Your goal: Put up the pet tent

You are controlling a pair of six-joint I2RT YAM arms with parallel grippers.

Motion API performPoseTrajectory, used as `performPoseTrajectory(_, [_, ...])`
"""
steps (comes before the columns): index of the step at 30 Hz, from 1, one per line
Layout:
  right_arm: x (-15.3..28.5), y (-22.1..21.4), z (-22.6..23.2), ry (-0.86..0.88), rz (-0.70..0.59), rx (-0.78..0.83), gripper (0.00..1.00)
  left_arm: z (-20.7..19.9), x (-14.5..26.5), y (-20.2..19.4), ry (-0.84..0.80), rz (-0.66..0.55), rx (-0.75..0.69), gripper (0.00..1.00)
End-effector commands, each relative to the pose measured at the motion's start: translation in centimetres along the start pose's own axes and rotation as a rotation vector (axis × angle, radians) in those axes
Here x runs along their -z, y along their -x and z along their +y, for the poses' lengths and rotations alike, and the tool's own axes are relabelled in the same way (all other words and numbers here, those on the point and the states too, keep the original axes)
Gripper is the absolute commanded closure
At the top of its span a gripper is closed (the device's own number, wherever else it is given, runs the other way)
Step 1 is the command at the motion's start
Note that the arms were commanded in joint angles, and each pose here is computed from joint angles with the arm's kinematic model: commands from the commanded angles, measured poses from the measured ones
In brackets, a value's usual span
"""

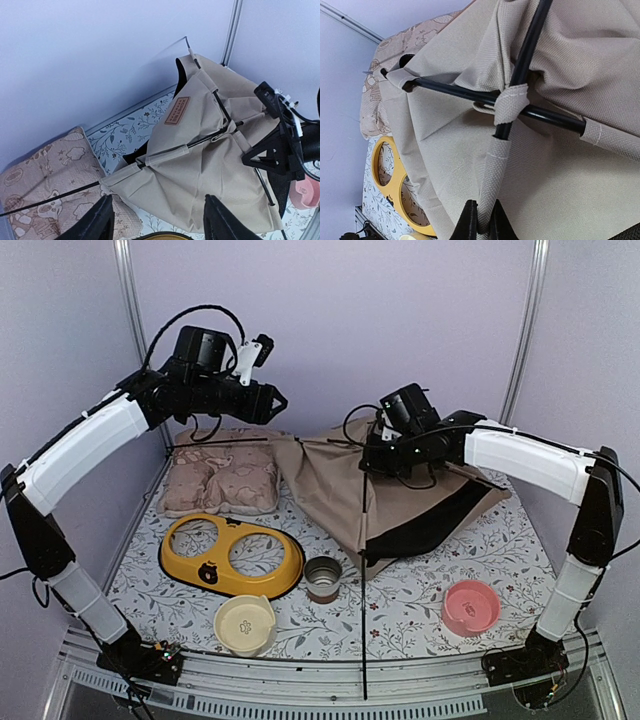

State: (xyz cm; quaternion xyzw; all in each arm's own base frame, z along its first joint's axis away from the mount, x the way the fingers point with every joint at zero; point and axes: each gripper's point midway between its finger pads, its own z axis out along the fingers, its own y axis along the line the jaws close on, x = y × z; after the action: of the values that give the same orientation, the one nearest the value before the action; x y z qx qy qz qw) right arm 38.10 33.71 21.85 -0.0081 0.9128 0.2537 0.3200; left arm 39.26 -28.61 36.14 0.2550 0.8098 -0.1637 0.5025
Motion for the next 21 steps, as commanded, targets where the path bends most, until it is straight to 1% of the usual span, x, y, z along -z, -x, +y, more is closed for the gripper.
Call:
performPoseTrajectory(1, [5.0,3.9,2.6,0.033,-0.121,0.145,1.0,0.6,1.9,2.2,0.017,-0.037,-0.053,0.39])
performPoseTrajectory(5, [7.0,5.0,3.2,0.045,-0.152,0.226,1.0,0.7,2.7,2.7,0.03,-0.056,-0.066,0.39])
performPoseTrajectory(10, [9.7,5.8,5.2,0.12,-0.19,0.367,1.0,0.8,3.0,2.6,0.04,-0.056,-0.086,0.39])
performPoseTrajectory(17, [13.1,5.5,6.8,0.169,-0.239,0.514,1.0,-1.0,4.0,1.9,0.003,-0.061,-0.147,0.4])
performPoseTrajectory(21, [14.2,5.8,7.1,0.158,-0.265,0.57,1.0,-2.2,4.7,1.4,-0.024,-0.062,-0.154,0.4])
